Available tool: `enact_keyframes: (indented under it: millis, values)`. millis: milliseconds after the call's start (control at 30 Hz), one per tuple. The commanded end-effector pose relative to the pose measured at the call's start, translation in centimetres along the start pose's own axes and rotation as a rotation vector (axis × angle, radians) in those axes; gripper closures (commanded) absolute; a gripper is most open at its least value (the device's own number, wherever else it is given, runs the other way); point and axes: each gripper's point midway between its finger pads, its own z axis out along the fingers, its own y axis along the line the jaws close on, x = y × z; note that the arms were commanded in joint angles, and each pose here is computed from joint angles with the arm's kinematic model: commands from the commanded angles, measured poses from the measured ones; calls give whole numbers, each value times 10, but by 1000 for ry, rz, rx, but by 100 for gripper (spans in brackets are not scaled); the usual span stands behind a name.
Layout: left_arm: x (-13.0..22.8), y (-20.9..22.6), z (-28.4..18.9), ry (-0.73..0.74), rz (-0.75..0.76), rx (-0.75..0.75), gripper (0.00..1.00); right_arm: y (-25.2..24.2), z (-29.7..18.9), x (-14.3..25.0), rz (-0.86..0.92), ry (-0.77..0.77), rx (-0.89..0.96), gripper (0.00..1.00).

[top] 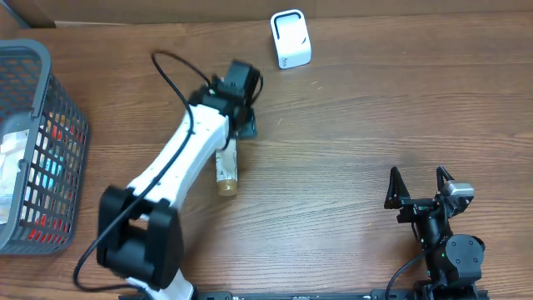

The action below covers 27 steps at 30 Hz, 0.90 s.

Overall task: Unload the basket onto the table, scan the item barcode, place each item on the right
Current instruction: 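Lift the Pantene tube out and lay it on the table center, then move the left gripper back into the grey basket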

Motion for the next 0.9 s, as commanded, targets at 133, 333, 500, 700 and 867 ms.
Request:
enact_keyframes:
  millis: [133, 333, 500, 700, 867]
  values:
    - [-56, 51, -127, -236, -93, 24, 19, 0, 1, 3, -4, 3, -1, 0]
    - [-54, 124, -177, -328, -253, -7, 11, 0, 1, 3, -4, 3, -1, 0]
    - [-38, 194, -200, -360, -350, -103, 11, 0, 1, 3, -4, 2, -1, 0]
    - [-19, 233, -203, -319, -383, -144, 11, 0, 1, 3, -4, 3, -1, 0]
    - [-17, 252, -201, -319, -444, -122, 11, 0, 1, 3, -4, 3, -1, 0]
